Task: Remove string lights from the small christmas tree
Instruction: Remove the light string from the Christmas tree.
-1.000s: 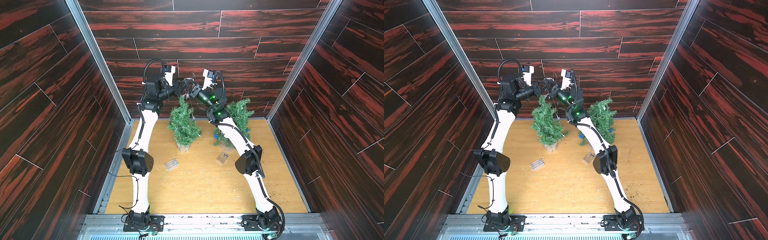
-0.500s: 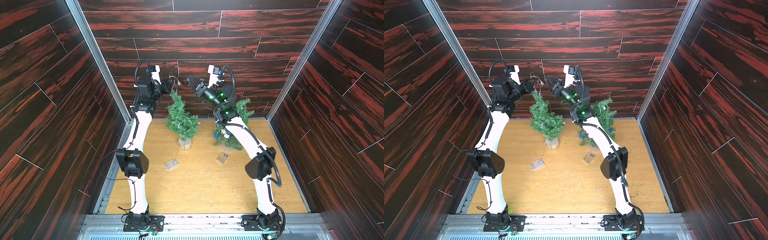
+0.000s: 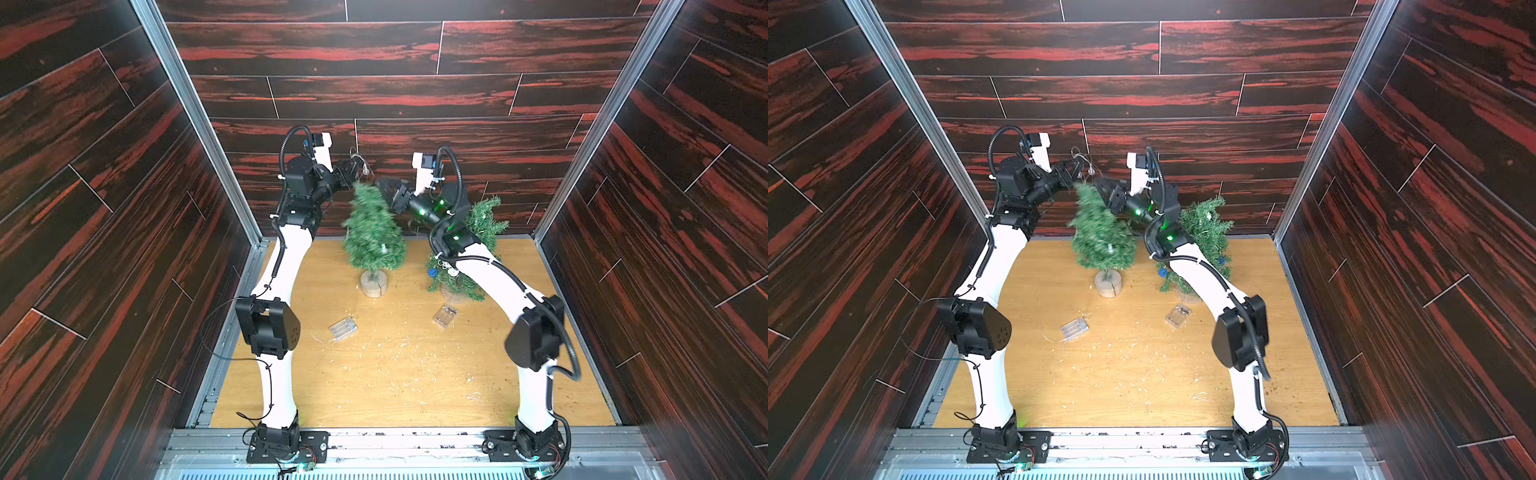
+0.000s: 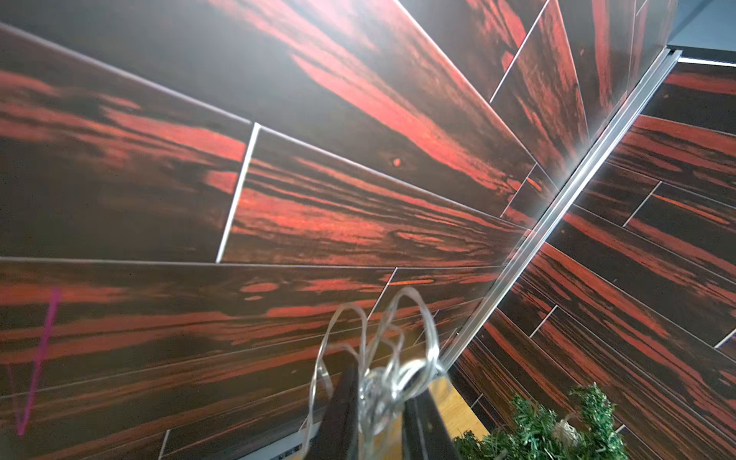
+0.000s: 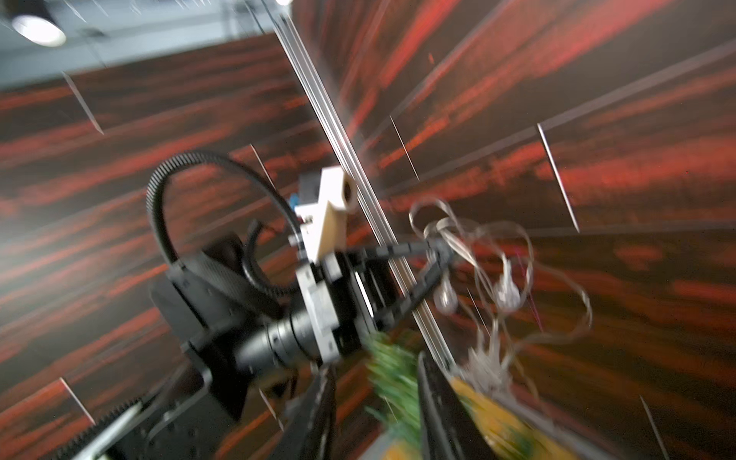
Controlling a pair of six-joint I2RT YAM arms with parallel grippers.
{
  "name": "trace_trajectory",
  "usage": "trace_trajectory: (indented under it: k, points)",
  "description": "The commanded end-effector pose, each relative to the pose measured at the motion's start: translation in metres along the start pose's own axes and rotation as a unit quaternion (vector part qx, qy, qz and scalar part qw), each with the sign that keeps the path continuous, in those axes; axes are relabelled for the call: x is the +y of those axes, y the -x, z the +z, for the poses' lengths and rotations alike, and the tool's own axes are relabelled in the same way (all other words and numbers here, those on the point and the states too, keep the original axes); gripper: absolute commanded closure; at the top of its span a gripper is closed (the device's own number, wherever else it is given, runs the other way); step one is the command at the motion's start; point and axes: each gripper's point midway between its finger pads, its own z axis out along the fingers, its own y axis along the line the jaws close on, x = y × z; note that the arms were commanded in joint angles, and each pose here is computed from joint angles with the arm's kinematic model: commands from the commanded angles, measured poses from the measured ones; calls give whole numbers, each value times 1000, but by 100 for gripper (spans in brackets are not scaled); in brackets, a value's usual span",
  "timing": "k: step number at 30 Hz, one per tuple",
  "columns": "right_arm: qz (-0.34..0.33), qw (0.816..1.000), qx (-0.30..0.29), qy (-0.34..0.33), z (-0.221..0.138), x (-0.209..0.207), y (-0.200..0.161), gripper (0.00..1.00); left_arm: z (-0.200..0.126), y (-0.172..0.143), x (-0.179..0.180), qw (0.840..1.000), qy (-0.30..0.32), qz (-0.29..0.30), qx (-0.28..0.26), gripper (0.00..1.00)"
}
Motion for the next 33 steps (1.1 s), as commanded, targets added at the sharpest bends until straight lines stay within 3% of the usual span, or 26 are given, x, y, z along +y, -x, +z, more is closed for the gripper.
trace_trajectory:
  k: [1,7,12,18,24,33]
  points:
    - [-50,999,-3,-7,-35,40,37,62,-13,31,-27,999,-19,27,-27,100]
    - [-53,994,89,-43,-69,45,-13,61,-13,28,-21,999,-3,30,-21,100]
    - [-62,979,180,-73,-106,45,-88,58,-20,28,-21,999,12,42,-12,100]
    - [-20,962,252,-99,-139,31,-197,55,-28,27,-23,998,27,54,-7,100]
    - [16,966,218,-135,-143,-8,-267,55,-41,23,-24,998,39,57,-4,100]
    - [46,962,138,-232,-121,-81,-302,49,-64,22,-22,995,73,66,-12,100]
